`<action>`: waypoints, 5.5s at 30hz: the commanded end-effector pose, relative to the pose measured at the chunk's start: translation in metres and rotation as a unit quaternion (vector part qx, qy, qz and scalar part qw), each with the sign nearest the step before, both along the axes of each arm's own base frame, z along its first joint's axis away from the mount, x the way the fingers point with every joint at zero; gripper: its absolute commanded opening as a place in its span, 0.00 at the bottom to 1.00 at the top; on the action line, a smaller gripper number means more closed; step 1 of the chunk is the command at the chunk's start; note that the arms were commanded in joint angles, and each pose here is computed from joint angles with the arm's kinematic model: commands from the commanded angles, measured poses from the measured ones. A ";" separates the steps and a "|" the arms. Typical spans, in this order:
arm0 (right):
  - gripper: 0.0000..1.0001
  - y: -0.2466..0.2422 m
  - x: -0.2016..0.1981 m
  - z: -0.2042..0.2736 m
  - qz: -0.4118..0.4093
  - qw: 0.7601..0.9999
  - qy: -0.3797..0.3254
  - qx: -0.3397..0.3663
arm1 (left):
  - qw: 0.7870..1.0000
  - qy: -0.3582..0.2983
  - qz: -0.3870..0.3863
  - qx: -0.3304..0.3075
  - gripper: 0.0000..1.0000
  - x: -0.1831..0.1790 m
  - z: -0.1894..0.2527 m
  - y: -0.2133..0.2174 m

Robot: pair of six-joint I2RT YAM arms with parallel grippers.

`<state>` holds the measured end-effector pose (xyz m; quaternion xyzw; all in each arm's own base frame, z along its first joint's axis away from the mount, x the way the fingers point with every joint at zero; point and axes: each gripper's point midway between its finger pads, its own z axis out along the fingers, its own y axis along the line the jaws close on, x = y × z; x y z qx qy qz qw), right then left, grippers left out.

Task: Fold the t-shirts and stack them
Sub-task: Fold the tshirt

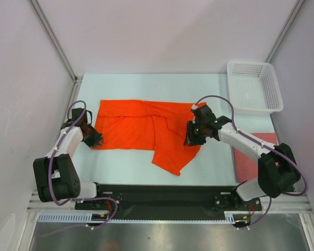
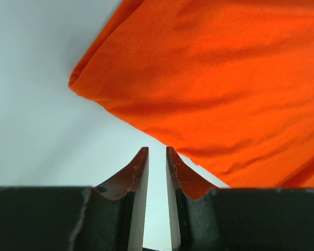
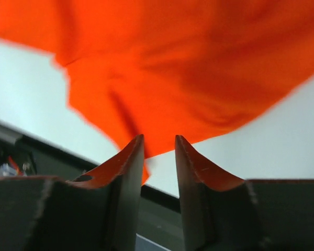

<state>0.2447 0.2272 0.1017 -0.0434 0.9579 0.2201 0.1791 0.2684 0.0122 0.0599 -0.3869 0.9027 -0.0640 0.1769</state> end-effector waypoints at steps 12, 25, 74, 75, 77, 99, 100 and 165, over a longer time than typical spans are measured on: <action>0.02 -0.083 0.090 -0.085 -0.120 0.988 0.045 -0.090 | 0.999 -0.041 -0.012 -0.012 0.25 0.022 0.021 -0.005; 0.04 -0.163 0.133 -0.084 -0.176 0.956 0.036 -0.230 | 0.998 -0.061 -0.028 -0.021 0.25 0.031 0.028 -0.009; 0.72 -0.037 -0.106 -0.034 -0.256 0.931 0.159 0.205 | 0.981 0.026 0.192 -0.019 0.48 -0.012 -0.041 0.047; 0.72 -0.037 -0.106 -0.033 -0.264 0.927 0.161 0.210 | 0.981 0.025 0.191 -0.019 0.47 -0.010 -0.044 0.047; 0.71 -0.038 -0.106 -0.035 -0.271 0.925 0.160 0.214 | 0.981 0.028 0.187 -0.031 0.46 -0.012 -0.048 0.043; 0.62 -0.016 -0.097 -0.055 -0.368 0.874 0.171 0.268 | 0.984 0.038 0.175 -0.026 0.18 -0.026 -0.064 0.044; 0.61 -0.018 -0.095 -0.058 -0.377 0.871 0.169 0.267 | 0.984 0.039 0.173 -0.026 0.17 -0.027 -0.064 0.044; 0.00 -0.042 0.194 0.081 -0.160 0.969 -0.002 0.186 | 0.995 -0.047 0.081 0.025 0.00 0.093 0.004 0.054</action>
